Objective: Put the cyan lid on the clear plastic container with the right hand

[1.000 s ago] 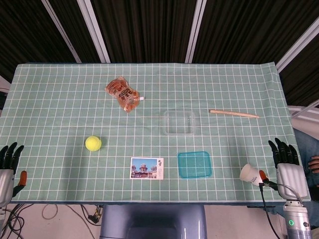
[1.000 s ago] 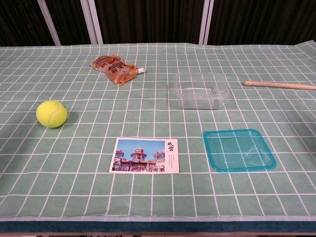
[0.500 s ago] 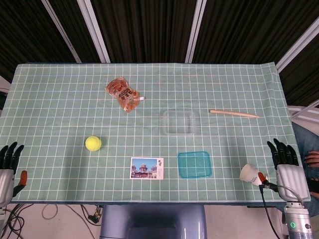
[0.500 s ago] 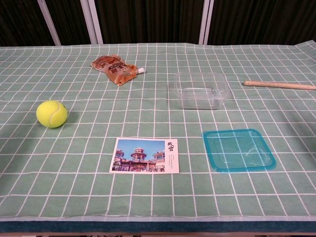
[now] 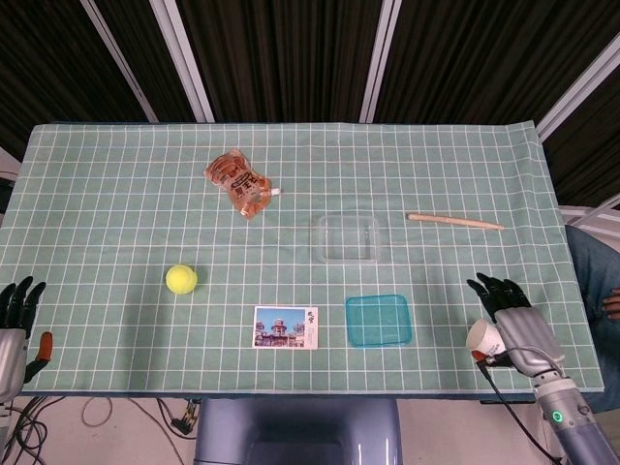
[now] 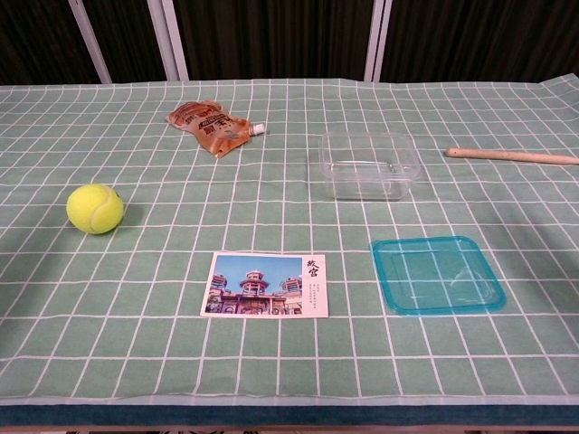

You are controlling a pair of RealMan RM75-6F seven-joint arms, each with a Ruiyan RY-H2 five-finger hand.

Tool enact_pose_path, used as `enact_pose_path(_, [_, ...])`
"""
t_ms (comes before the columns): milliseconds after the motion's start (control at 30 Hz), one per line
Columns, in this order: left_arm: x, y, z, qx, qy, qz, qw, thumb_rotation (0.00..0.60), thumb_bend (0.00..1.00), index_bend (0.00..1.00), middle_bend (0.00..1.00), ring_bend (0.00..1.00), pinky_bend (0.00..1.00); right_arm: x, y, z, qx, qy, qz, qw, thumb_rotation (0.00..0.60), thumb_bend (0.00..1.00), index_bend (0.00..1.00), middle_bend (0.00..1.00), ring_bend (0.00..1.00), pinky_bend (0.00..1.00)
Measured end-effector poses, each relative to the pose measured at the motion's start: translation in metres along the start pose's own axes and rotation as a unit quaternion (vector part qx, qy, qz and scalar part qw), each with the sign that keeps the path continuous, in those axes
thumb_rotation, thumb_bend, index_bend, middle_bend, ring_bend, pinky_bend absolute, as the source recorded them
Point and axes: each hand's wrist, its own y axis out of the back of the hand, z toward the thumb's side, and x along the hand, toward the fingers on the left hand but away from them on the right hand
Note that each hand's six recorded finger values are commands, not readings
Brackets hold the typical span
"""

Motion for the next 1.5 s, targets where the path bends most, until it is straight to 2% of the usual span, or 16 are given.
enact_pose_path(133, [-0.001, 0.000, 0.000, -0.001, 0.003, -0.002, 1.0000, 0.600, 0.50, 0.04, 0.00, 0.00, 0.00, -0.016, -0.007, 0.015, 0.028, 0.010, 0.050, 0.9983, 0.600, 0.14, 0.00, 0.00, 0.00, 0.00])
enact_pose_path(300, [-0.001, -0.002, -0.002, 0.000, 0.007, -0.007, 1.0000, 0.600, 0.50, 0.04, 0.00, 0.00, 0.00, -0.034, -0.023, 0.034, 0.042, 0.008, 0.077, 0.9961, 0.600, 0.14, 0.00, 0.00, 0.00, 0.00])
enact_pose_path(567, [-0.001, -0.002, -0.002, -0.003, 0.008, -0.012, 0.9999, 0.600, 0.50, 0.04, 0.00, 0.00, 0.00, -0.061, -0.070, 0.090, 0.044, 0.025, 0.112, 0.9924, 0.600, 0.14, 0.00, 0.00, 0.00, 0.00])
enact_pose_path(700, [-0.001, -0.001, -0.002, -0.005, 0.008, -0.013, 0.9999, 0.600, 0.50, 0.04, 0.00, 0.00, 0.00, -0.074, -0.088, 0.113, 0.053, 0.035, 0.113, 0.9916, 0.600, 0.14, 0.00, 0.00, 0.00, 0.00])
enact_pose_path(800, [-0.001, -0.001, -0.003, -0.005, 0.009, -0.013, 0.9999, 0.600, 0.50, 0.04, 0.00, 0.00, 0.00, -0.081, -0.093, 0.119, 0.062, 0.035, 0.109, 0.9915, 0.600, 0.14, 0.00, 0.00, 0.00, 0.00])
enact_pose_path(1000, [0.000, -0.002, -0.004, -0.005, 0.012, -0.016, 0.9998, 0.600, 0.50, 0.04, 0.00, 0.00, 0.00, -0.091, -0.092, 0.130, 0.073, 0.041, 0.089, 0.9924, 0.600, 0.14, 0.00, 0.00, 0.00, 0.00])
enact_pose_path(1233, [0.000, -0.002, -0.004, -0.003, 0.014, -0.018, 0.9997, 0.600, 0.50, 0.04, 0.00, 0.00, 0.00, -0.096, -0.098, 0.132, 0.077, 0.034, 0.101, 0.9913, 0.600, 0.14, 0.00, 0.10, 0.00, 0.00])
enact_pose_path(1500, [0.000, -0.002, -0.005, -0.004, 0.016, -0.018, 0.9997, 0.600, 0.50, 0.04, 0.00, 0.00, 0.00, -0.104, -0.096, 0.136, 0.085, 0.028, 0.106, 0.9903, 0.600, 0.14, 0.00, 0.14, 0.00, 0.00])
